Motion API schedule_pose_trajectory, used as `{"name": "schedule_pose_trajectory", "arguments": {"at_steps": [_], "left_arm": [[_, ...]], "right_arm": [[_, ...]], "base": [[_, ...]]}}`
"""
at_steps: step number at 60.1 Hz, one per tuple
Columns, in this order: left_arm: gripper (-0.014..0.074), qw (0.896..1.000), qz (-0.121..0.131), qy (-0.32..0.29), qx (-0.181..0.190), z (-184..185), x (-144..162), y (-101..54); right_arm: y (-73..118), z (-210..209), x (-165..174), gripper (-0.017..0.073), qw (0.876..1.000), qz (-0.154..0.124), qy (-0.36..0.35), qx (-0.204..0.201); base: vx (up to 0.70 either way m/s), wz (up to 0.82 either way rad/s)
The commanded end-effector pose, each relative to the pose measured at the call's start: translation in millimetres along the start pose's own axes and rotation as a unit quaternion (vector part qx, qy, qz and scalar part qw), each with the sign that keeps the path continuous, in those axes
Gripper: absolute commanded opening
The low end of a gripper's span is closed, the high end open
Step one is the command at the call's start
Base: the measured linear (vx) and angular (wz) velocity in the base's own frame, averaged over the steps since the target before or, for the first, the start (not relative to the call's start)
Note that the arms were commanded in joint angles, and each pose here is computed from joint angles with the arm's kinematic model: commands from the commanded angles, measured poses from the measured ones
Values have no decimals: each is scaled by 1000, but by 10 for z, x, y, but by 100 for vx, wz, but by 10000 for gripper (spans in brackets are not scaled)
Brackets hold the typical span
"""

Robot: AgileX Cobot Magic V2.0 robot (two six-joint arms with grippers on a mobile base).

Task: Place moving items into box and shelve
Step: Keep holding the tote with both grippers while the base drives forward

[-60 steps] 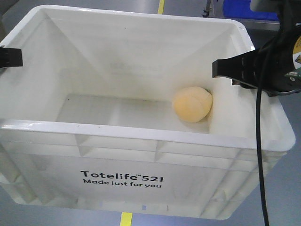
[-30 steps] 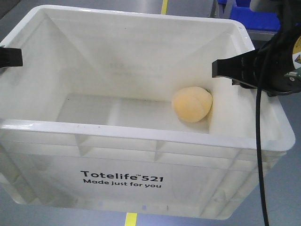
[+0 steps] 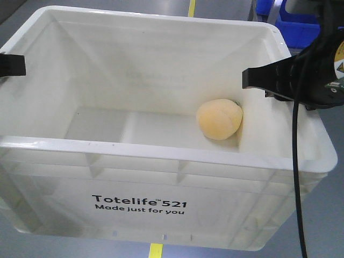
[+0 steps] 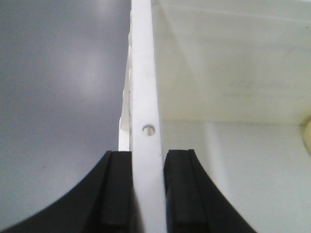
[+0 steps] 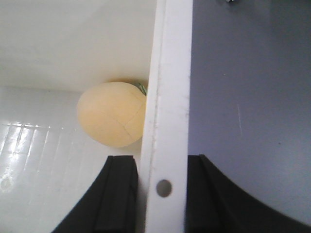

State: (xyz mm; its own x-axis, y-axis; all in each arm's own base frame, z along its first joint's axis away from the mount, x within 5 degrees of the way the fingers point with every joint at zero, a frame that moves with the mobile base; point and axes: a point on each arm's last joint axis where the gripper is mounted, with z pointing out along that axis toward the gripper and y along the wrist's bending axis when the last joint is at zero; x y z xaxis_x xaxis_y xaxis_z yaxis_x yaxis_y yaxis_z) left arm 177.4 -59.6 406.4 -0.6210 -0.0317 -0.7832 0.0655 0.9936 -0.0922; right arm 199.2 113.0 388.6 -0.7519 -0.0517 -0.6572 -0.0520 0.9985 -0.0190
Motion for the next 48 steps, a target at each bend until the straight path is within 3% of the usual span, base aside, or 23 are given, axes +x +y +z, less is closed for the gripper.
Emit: {"name": "schedule_pose_trajectory", "arguments": {"at_steps": [1,48], "left_arm": [[-15,995,14,-100,12,-201,-211,12],[-13,995,14,-100,12,-201,-211,12]], "right_arm": [[-114,-177,-166,-11,996,-14,-83,17],[-114,-177,-166,-11,996,-14,-83,17]], "base": [[39,0],[42,-1]]}}
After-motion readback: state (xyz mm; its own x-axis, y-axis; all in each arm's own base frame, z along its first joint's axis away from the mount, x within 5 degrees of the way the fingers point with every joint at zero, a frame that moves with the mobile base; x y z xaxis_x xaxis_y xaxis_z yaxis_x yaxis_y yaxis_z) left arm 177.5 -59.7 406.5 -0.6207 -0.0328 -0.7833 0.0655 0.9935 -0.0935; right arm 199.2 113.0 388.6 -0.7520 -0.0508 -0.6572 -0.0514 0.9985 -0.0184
